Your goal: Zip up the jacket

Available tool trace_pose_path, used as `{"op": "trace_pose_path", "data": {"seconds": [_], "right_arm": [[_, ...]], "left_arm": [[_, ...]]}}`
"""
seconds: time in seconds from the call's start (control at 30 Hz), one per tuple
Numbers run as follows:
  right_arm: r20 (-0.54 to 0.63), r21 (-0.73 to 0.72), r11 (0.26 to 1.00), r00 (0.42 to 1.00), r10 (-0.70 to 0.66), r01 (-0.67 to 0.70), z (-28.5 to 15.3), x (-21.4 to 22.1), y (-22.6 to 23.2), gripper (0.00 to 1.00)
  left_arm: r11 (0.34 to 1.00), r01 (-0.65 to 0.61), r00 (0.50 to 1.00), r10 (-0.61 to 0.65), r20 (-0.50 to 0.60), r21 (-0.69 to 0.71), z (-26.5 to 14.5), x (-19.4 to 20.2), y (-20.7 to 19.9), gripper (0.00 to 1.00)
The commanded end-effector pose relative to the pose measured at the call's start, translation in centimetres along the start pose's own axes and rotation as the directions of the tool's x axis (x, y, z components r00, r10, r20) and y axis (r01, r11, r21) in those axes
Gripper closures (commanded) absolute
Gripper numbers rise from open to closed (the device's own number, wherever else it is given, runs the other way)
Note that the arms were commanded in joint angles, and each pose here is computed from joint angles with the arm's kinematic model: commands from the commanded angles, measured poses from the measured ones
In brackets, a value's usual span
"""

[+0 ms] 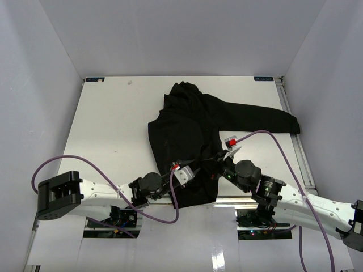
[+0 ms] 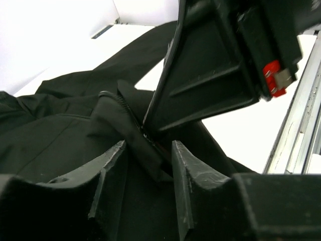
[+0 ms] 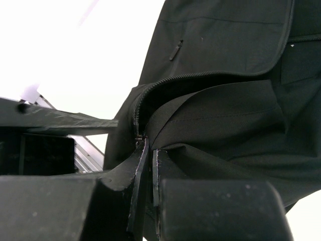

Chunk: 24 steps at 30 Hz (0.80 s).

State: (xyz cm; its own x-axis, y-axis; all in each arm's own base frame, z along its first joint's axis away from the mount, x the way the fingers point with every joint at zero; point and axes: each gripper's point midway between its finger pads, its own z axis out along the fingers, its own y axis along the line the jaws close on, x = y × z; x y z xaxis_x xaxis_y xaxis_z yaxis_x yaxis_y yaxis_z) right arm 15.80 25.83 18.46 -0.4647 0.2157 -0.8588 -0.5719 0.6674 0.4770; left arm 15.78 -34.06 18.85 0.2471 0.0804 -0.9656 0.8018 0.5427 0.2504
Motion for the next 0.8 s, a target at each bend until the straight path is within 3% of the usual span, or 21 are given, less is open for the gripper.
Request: {"op": "trace_pose_path", "data": {"seconds": [0.0, 0.2, 0.4, 0.77], "right_arm": [[0.075, -0.069, 0.997, 0.997, 0.03, -0.025, -0.3, -2.2, 1.7, 0.92], [0.06, -0.084, 0.996, 0.998, 0.029, -0.024, -0.1, -1.7, 1.9, 0.92], [0.057, -0.078, 0.997, 0.998, 0.025, -0.02, -0.1, -1.3, 1.7, 0.92], [0.067, -0.038, 0.999, 0.998, 0.008, -0.005, -0.4, -1.4, 0.6, 0.92]], "left_arm": [[1.0, 0.005, 1.0, -0.005, 0.007, -0.003, 0.6, -0.7, -0.2, 0.47], [1.0, -0.004, 1.0, 0.004, 0.002, -0.013, 0.8, -0.6, 0.0, 0.46], [0.999, -0.013, 1.0, 0.013, 0.002, -0.038, 0.6, -0.7, 0.6, 0.55], [0.999, 0.011, 0.999, -0.013, 0.044, 0.041, -0.2, -1.5, -0.6, 0.45]]}}
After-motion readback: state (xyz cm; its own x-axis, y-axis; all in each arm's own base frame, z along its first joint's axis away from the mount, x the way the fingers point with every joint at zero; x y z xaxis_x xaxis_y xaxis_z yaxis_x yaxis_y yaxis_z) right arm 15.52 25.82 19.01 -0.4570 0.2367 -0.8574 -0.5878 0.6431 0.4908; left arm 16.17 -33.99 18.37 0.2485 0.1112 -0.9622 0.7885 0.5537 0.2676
